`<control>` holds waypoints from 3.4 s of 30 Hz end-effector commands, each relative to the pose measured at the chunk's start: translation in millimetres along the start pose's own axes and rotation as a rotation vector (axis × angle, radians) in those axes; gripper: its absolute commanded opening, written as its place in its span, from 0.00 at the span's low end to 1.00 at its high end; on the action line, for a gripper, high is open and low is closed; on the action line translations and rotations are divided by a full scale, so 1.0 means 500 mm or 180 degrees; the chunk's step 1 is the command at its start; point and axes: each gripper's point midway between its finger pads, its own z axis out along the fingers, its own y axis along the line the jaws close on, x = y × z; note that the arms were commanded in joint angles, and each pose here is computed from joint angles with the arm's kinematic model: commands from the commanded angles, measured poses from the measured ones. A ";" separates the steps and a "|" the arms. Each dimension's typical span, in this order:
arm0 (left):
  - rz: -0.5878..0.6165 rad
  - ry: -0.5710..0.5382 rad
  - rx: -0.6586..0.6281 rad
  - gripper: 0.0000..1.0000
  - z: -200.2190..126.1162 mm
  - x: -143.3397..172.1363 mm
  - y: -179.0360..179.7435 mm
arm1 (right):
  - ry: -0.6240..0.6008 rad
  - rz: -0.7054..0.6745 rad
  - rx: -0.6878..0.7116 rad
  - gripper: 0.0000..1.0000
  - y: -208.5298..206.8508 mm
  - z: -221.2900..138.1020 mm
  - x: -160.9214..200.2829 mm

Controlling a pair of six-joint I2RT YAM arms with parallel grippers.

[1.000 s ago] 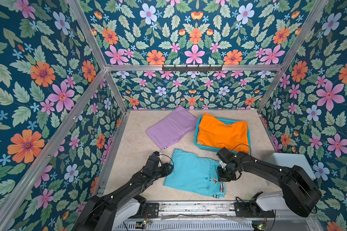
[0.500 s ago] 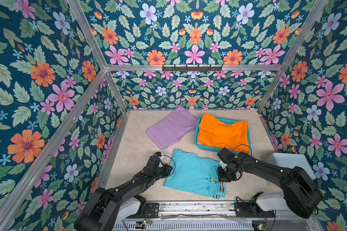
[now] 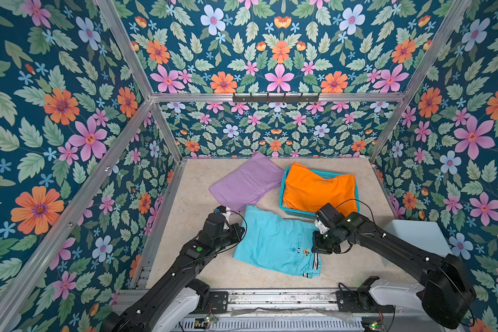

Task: Put the folded long pants in the basket
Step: Pick up the long pant at the center of the board, then place the long pant in the basket.

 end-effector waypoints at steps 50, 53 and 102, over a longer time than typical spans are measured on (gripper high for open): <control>0.0437 0.0415 -0.0296 0.00 0.442 -0.232 -0.292 | -0.0615 0.1490 0.0925 0.00 -0.342 -0.258 -0.441; 0.0461 0.0395 -0.0292 0.00 0.439 -0.236 -0.296 | -0.0552 0.1504 0.0905 0.00 -0.348 -0.236 -0.449; 0.0873 -0.0023 0.0012 0.52 0.308 -0.305 -0.275 | -0.1594 0.1492 -0.0401 0.39 -0.238 -0.359 -0.551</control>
